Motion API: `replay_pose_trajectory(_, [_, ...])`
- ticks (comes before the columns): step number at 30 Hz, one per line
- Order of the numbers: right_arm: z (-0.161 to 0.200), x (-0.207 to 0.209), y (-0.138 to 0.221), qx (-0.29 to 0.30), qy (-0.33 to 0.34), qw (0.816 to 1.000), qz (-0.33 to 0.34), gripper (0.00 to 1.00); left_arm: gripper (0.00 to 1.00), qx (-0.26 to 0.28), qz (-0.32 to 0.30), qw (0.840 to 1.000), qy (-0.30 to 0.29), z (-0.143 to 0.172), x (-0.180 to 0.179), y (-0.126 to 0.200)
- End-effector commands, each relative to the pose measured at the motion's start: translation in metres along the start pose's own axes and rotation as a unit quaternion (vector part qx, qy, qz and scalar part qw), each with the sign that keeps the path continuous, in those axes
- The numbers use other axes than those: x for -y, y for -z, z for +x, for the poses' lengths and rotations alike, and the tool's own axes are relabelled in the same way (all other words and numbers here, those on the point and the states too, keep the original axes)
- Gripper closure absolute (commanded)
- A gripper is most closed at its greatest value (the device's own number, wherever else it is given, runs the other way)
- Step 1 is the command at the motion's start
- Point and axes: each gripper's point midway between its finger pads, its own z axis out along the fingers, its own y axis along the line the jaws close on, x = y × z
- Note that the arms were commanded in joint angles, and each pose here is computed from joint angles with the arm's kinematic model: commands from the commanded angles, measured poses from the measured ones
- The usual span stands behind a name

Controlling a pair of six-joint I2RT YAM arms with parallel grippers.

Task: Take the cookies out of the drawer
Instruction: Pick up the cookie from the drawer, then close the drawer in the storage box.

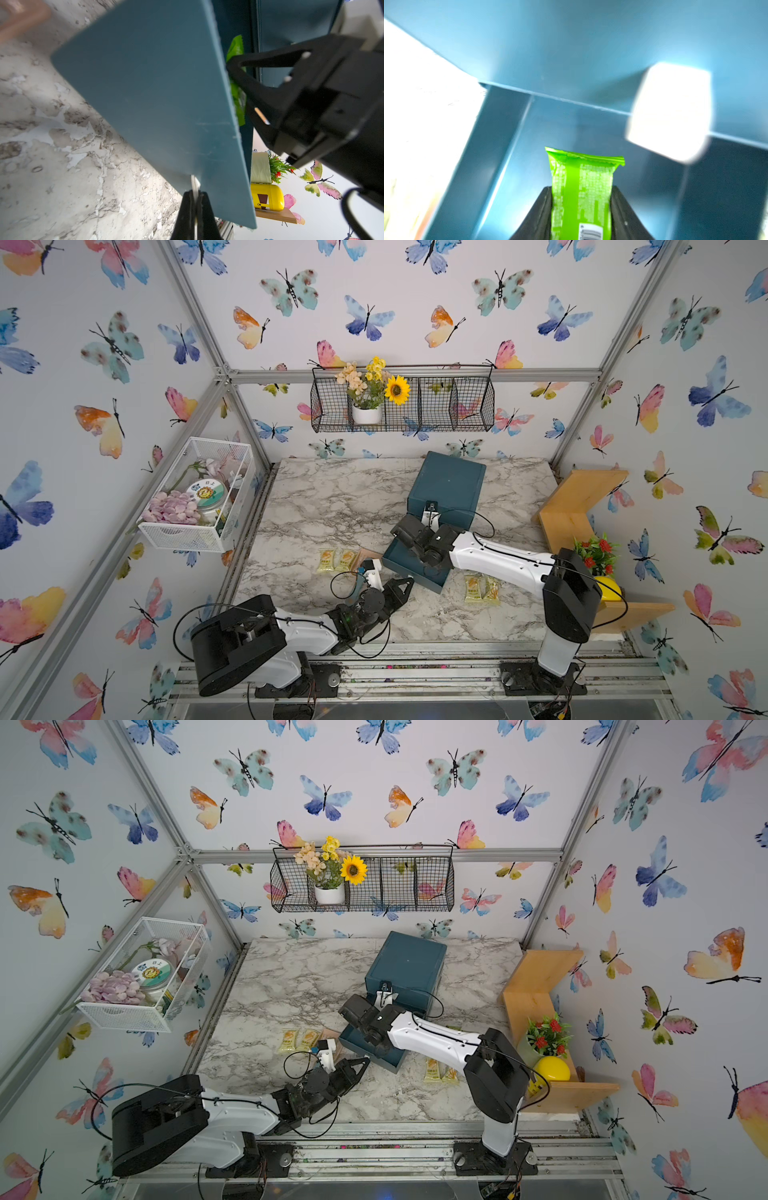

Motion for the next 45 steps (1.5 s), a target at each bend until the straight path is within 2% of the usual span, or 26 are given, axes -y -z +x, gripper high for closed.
replay_pose_trajectory(1, [0.004,-0.002,0.014,-0.012,0.039,0.999,-0.036,0.66,1.00,0.028,0.021,0.999,0.003,-0.011,0.016,-0.001])
replay_pose_trajectory(6, [0.008,-0.002,0.035,-0.020,0.069,0.993,-0.092,0.65,1.00,0.028,0.022,0.999,0.002,-0.011,0.017,-0.002])
replay_pose_trajectory(10, [0.002,0.014,0.053,-0.009,0.081,0.992,-0.097,0.65,1.00,0.028,0.021,0.999,0.002,-0.011,0.017,-0.002])
replay_pose_trajectory(15, [-0.010,0.043,0.074,0.017,0.076,0.994,-0.073,0.65,1.00,0.027,0.023,0.999,0.000,-0.011,0.020,-0.004])
replay_pose_trajectory(24, [-0.016,0.113,0.102,0.035,0.049,0.998,0.023,0.64,1.00,0.025,0.046,0.999,-0.012,-0.010,0.045,-0.013])
replay_pose_trajectory(29, [-0.003,0.144,0.096,0.014,0.011,0.999,0.049,0.64,1.00,0.033,0.055,0.998,-0.019,-0.014,0.056,-0.024])
replay_pose_trajectory(37, [-0.003,0.187,0.061,-0.026,-0.060,0.997,0.031,0.64,1.00,0.045,0.068,0.996,-0.022,-0.020,0.076,-0.051])
replay_pose_trajectory(45, [-0.012,0.216,0.028,-0.036,-0.070,0.996,0.053,0.64,1.00,0.058,0.072,0.996,-0.012,-0.037,0.078,-0.087])
